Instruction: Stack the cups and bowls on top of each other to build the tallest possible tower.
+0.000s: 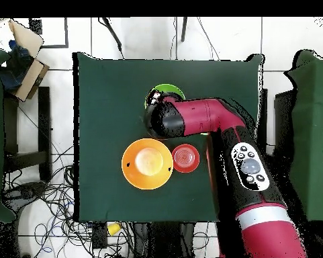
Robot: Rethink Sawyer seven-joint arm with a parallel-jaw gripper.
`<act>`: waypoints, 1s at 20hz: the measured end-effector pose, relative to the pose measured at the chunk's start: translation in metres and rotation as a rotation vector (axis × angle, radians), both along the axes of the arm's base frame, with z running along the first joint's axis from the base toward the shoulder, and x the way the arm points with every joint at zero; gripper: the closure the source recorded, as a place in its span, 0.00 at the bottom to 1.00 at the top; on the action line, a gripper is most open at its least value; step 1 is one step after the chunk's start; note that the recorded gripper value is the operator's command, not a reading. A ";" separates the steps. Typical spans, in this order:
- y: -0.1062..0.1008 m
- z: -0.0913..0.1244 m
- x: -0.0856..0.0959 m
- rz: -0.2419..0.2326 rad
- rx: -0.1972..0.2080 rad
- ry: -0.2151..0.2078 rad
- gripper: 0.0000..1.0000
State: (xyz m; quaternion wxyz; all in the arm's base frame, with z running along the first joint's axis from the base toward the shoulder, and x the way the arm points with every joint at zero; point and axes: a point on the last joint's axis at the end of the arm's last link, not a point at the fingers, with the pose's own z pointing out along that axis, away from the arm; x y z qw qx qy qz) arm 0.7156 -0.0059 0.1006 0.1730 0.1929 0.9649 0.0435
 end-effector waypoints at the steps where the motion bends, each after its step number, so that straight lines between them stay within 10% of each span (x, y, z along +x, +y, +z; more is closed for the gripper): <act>1: -0.001 0.001 0.001 -0.004 0.006 -0.002 0.00; 20: 0.008 0.012 0.010 -0.015 0.067 0.017 0.00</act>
